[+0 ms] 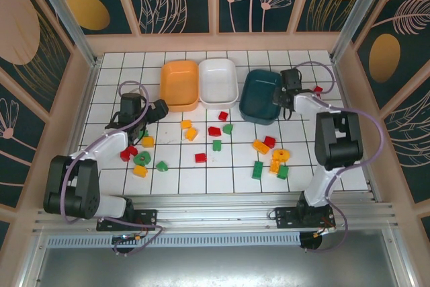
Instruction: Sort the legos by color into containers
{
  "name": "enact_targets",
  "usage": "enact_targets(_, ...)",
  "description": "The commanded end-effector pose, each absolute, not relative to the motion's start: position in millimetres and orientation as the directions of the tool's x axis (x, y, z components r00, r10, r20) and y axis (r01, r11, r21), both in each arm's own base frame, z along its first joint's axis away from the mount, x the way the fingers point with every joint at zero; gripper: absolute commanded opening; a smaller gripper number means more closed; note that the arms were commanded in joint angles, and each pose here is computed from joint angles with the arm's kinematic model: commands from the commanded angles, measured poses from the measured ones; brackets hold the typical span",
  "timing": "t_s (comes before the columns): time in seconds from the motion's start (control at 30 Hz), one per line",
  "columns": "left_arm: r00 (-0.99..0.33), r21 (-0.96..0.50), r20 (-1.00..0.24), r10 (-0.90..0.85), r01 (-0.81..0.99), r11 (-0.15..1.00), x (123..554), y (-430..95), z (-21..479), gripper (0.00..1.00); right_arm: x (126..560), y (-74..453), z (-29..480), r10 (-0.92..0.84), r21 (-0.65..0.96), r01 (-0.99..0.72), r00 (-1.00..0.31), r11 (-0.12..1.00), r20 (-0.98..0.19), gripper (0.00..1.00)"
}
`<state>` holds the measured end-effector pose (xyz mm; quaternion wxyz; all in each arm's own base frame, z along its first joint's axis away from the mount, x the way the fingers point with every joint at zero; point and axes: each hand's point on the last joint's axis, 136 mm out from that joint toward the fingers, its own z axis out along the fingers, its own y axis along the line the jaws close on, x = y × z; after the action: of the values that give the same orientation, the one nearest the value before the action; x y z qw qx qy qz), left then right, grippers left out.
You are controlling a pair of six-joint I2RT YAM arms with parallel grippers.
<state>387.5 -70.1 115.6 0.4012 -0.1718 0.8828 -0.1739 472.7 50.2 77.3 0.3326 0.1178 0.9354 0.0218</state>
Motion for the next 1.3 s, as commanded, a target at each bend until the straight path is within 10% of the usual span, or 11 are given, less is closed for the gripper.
enact_targets(0.0,-0.569,-0.495,-0.672,-0.475,-0.132,0.859,391,-73,135,0.98,506,46,83,0.128,0.04,0.136,-0.735,0.99,-0.665,0.06)
enact_targets(0.47,-0.54,-0.507,-0.707,-0.456,-0.061,0.86,388,-79,158,0.99,558,51,92,-0.078,-0.021,-0.09,-0.7,0.996,-0.709,0.12)
enact_targets(0.67,-0.536,-0.515,-0.714,-0.45,-0.033,0.857,389,-82,165,0.99,566,65,90,-0.087,0.023,-0.14,-0.726,0.99,-0.682,0.36)
enact_targets(1.03,-0.551,-0.561,-0.692,-0.467,0.003,0.828,388,-93,170,0.99,539,-23,181,0.294,0.224,0.192,-0.56,0.956,-0.774,0.61)
enact_targets(1.27,-0.591,-0.635,-0.648,-0.48,0.071,0.769,384,-118,166,0.98,514,-116,133,0.426,0.118,0.48,-0.607,0.87,-0.671,0.77)
